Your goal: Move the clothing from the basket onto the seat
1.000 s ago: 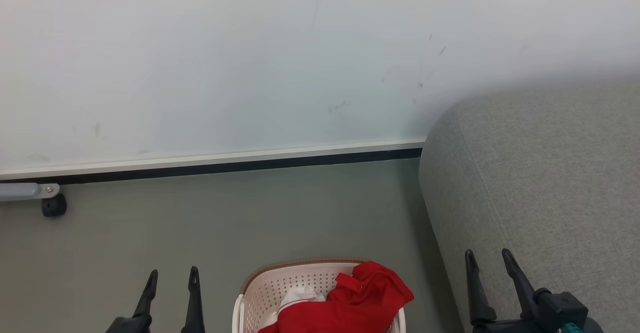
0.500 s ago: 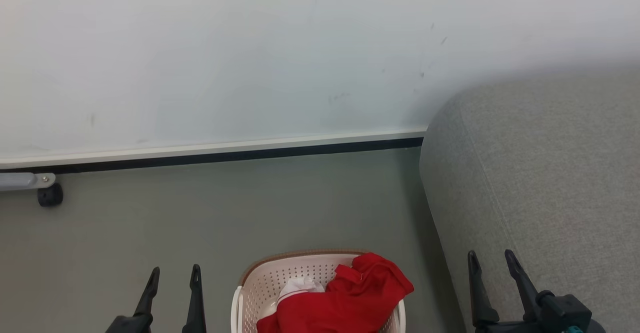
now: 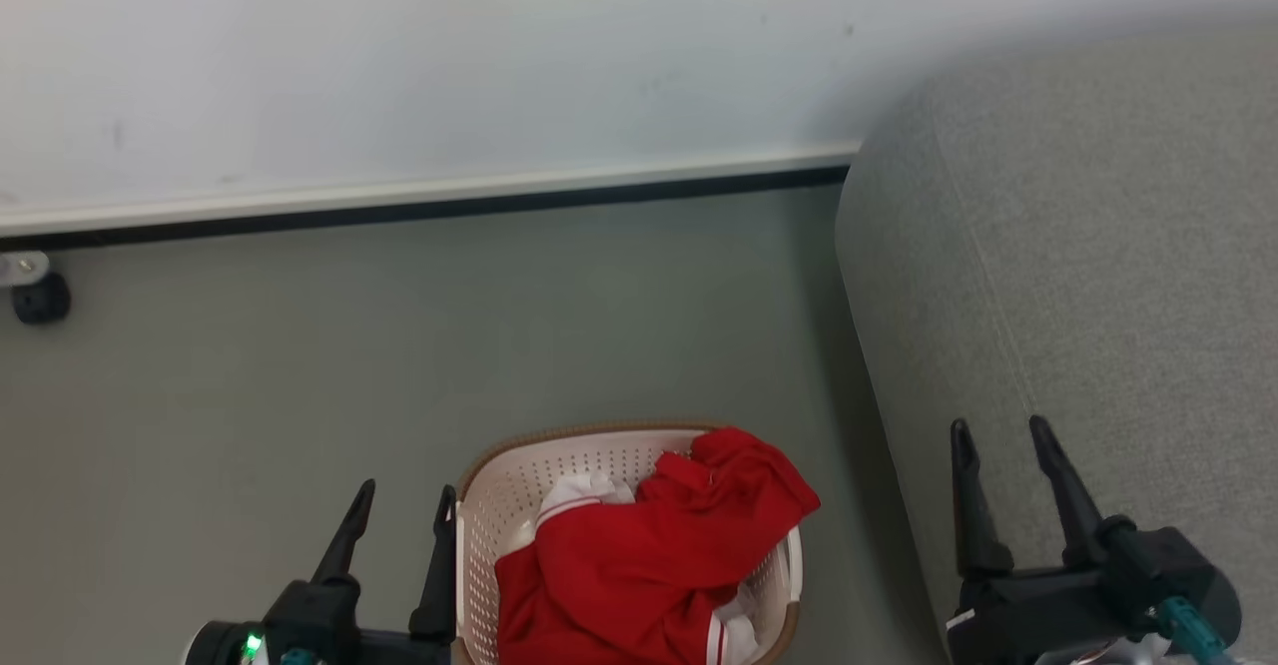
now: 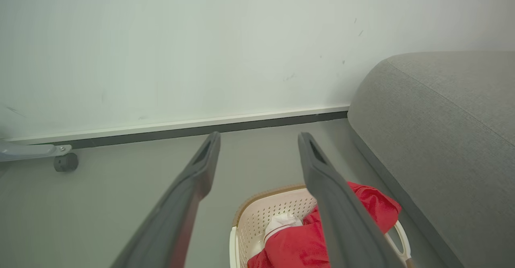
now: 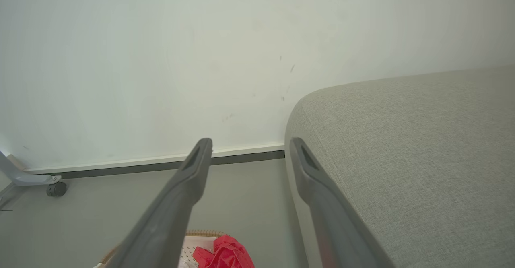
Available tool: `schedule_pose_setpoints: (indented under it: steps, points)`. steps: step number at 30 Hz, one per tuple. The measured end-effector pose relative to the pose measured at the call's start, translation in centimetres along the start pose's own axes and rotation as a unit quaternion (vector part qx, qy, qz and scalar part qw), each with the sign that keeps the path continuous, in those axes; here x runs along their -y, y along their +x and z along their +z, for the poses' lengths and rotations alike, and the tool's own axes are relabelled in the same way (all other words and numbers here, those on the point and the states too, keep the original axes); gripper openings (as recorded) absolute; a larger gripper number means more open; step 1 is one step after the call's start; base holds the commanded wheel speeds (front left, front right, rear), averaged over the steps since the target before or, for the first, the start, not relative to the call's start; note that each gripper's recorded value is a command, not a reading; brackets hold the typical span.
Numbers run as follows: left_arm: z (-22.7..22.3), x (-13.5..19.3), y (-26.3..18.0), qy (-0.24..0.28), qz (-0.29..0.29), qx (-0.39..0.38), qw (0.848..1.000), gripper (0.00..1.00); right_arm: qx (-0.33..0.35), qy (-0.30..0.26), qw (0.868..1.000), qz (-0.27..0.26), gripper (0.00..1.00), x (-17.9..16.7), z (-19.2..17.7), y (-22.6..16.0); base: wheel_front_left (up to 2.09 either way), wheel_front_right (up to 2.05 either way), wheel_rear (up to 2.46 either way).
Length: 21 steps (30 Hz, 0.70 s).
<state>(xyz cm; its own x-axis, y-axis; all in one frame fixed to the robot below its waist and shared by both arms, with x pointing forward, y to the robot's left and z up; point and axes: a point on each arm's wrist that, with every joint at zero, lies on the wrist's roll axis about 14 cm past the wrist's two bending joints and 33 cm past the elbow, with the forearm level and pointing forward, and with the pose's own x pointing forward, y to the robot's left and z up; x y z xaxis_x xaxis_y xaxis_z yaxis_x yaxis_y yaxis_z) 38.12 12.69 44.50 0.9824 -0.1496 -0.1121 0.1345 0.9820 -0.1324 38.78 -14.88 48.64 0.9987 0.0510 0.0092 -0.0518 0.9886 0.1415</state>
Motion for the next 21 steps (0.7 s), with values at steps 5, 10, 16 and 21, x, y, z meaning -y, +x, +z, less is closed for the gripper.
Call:
schedule_pose_setpoints:
  steps: [5,10,16,21]
  points:
    - [-2.4,1.4,1.7,0.013,-0.031,-0.035,0.999,1.00,0.005,-0.009,1.000,-0.017,1.00,1.4,0.0,1.4,0.00,0.00,0.00]
    - [-4.7,3.8,4.5,0.011,-0.075,-0.063,0.995,1.00,0.012,-0.019,0.999,-0.031,1.00,2.8,0.1,3.2,0.00,0.00,0.00]
    - [-7.9,6.1,6.8,0.020,-0.117,-0.104,0.987,1.00,0.032,-0.029,0.998,-0.045,1.00,4.2,0.8,5.0,0.00,0.00,0.00]
    - [-11.1,7.2,8.4,0.037,-0.144,-0.143,0.979,1.00,0.040,-0.036,0.997,-0.053,1.00,5.0,0.8,6.3,0.00,0.00,0.00]
